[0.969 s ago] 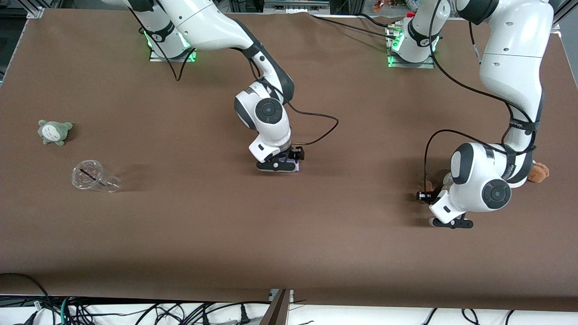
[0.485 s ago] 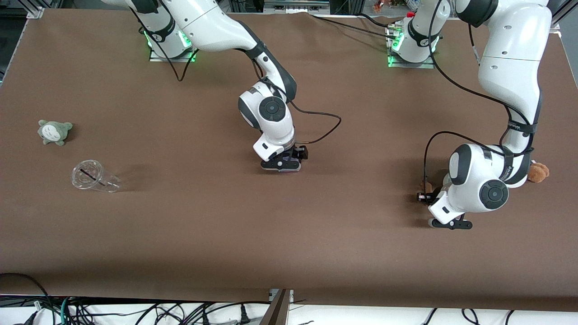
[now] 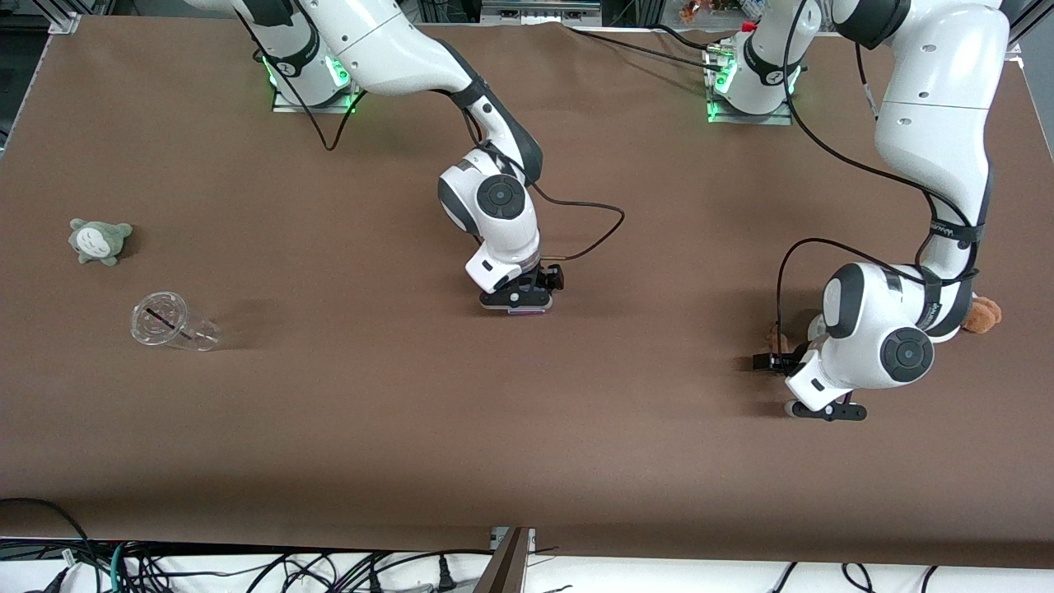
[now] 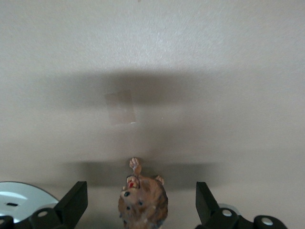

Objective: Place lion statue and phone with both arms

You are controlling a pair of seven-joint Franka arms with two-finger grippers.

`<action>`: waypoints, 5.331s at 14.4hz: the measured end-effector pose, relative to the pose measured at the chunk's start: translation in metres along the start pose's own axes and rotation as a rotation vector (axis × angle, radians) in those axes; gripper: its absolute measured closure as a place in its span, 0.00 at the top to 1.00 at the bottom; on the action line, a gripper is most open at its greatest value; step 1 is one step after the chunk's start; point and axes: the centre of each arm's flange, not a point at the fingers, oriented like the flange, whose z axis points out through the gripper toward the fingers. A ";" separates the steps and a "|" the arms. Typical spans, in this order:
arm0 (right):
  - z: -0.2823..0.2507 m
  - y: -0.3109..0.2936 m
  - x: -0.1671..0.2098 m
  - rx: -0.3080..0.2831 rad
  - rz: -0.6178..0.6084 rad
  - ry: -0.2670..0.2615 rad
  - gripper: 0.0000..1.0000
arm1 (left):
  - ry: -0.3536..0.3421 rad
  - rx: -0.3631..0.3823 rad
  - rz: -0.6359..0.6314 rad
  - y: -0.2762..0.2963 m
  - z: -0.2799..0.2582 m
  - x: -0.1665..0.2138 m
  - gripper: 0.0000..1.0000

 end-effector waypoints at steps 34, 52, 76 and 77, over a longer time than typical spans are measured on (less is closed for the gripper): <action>-0.069 0.198 0.154 -0.096 -0.038 -0.042 0.83 | 0.118 -0.017 -0.069 -0.016 -0.393 -0.205 1.00; -0.037 0.500 0.169 -0.124 -0.043 -0.284 0.83 | 0.177 0.057 -0.057 -0.011 -0.403 -0.219 1.00; -0.301 0.433 0.211 -0.105 -0.135 -0.280 1.00 | 0.183 0.056 -0.072 -0.019 -0.407 -0.218 1.00; -0.326 0.431 0.204 -0.102 -0.137 -0.276 1.00 | 0.183 0.056 -0.072 -0.019 -0.407 -0.218 1.00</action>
